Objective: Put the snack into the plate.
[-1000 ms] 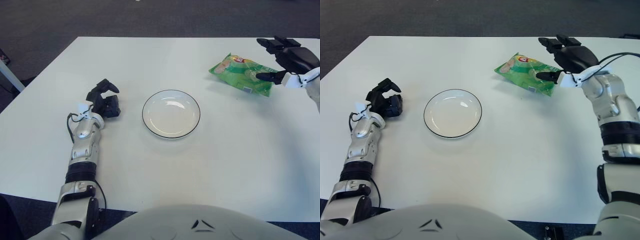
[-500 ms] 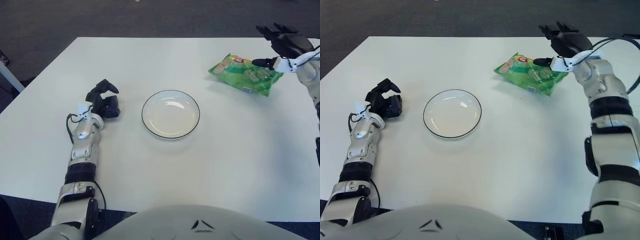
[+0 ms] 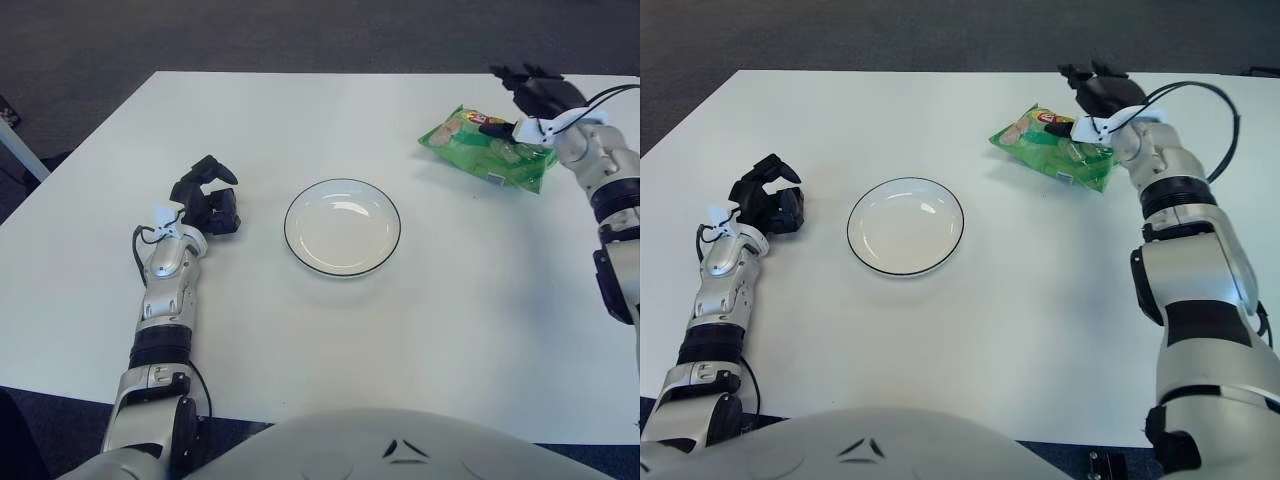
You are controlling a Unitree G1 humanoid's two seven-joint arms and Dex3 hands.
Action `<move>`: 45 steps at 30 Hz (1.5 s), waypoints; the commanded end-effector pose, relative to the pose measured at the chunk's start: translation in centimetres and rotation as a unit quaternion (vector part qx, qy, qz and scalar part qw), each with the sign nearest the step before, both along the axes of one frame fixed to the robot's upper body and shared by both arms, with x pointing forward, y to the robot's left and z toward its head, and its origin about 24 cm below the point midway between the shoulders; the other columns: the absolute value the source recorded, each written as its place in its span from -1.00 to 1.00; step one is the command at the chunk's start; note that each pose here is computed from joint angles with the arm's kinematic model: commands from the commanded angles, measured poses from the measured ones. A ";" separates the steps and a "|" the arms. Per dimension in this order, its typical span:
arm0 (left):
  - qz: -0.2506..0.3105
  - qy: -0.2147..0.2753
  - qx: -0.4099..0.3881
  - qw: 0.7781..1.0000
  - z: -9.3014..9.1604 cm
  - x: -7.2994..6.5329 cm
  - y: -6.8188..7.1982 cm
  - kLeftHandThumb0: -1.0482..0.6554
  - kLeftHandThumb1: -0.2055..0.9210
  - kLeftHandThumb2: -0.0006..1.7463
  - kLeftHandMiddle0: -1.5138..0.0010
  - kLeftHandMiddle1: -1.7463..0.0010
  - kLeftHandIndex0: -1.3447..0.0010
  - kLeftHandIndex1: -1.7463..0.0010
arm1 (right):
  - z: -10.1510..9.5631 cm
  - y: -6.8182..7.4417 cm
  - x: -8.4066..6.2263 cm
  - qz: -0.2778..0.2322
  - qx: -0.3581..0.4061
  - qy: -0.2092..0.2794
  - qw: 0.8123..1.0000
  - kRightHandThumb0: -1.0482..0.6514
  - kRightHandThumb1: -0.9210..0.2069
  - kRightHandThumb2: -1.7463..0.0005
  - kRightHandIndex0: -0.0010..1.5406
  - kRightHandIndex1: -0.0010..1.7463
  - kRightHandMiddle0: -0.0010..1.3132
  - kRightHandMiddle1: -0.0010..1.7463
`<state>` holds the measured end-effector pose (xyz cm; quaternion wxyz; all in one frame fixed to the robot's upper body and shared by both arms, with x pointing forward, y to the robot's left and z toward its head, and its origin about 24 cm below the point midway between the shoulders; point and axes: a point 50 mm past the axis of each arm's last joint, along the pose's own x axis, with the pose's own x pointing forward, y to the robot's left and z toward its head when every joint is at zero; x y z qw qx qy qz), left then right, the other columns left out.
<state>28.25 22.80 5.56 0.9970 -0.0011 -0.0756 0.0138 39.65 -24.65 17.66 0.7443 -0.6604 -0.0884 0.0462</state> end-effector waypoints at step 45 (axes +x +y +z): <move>0.031 0.082 -0.032 0.996 -4.5 -3.3 -1.0 -0.38 -0.25 0.65 -0.75 -1.00 -0.04 -1.00 | -9.4 -1.4 -2.4 -0.075 -0.005 0.148 0.986 -0.98 -1.00 0.20 -1.00 -1.00 -1.00 -0.37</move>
